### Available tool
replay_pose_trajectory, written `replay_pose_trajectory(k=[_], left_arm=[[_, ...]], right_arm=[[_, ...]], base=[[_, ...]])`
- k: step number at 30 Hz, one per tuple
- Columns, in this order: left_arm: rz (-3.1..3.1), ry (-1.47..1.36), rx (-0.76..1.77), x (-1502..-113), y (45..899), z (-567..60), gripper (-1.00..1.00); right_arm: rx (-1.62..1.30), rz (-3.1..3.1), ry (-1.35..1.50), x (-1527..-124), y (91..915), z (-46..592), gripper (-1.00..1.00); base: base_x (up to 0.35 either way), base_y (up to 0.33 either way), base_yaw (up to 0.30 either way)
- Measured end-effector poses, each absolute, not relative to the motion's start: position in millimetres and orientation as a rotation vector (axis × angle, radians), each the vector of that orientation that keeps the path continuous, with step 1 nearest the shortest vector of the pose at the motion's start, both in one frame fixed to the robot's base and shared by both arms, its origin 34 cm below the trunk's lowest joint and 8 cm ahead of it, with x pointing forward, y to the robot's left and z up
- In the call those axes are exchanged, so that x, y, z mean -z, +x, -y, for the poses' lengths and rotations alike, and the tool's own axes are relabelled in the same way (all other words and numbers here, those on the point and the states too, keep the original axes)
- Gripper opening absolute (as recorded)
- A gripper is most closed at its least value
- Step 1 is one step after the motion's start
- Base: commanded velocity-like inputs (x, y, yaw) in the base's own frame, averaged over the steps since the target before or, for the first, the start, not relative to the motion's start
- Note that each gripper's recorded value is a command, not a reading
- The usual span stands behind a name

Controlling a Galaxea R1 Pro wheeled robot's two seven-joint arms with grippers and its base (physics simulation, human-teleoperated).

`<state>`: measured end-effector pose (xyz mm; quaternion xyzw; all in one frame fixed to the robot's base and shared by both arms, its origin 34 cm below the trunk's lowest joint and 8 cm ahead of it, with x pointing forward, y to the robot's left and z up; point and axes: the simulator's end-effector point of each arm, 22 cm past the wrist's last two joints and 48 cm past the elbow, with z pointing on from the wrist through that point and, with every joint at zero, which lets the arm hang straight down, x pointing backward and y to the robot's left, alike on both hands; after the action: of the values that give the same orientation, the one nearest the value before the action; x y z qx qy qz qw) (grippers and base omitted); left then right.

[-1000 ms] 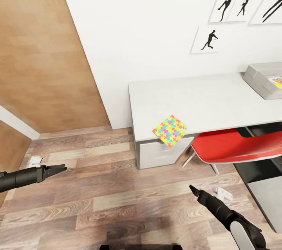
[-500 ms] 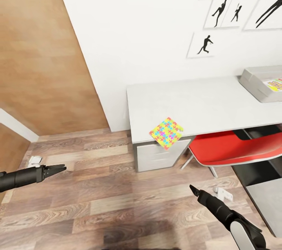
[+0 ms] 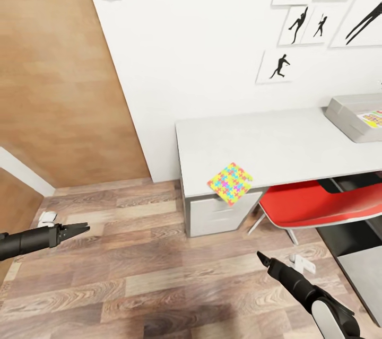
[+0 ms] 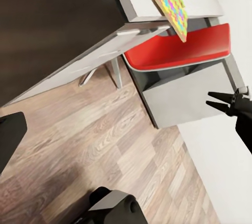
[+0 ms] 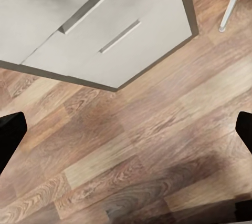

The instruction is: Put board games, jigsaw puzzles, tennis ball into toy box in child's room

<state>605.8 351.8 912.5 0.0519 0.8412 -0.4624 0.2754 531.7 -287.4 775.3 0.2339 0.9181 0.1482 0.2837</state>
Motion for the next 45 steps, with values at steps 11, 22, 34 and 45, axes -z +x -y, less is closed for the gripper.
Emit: replay_pose_trajectory(k=[11, 22, 34, 45], left_arm=[[-2.245, 0.151, 1.236, -922, 607, -352, 1.00], [-2.229, 0.163, 1.229, -931, 609, -352, 1.00], [-2.213, 0.175, 1.221, -941, 610, -352, 1.00], [-2.196, 0.186, 1.214, -950, 611, -353, 1.00]], right_arm=[[-0.387, -2.412, 0.630, -783, 539, 291, 1.00], [-0.389, -2.403, 0.627, -787, 540, 291, 1.00], [-0.390, -2.392, 0.625, -792, 541, 292, 1.00], [-0.390, -2.385, 0.624, -796, 542, 292, 1.00]], base=[[0.000, 0.000, 0.000], [0.000, 0.000, 0.000], [0.000, 0.000, 0.000], [0.000, 0.000, 0.000]])
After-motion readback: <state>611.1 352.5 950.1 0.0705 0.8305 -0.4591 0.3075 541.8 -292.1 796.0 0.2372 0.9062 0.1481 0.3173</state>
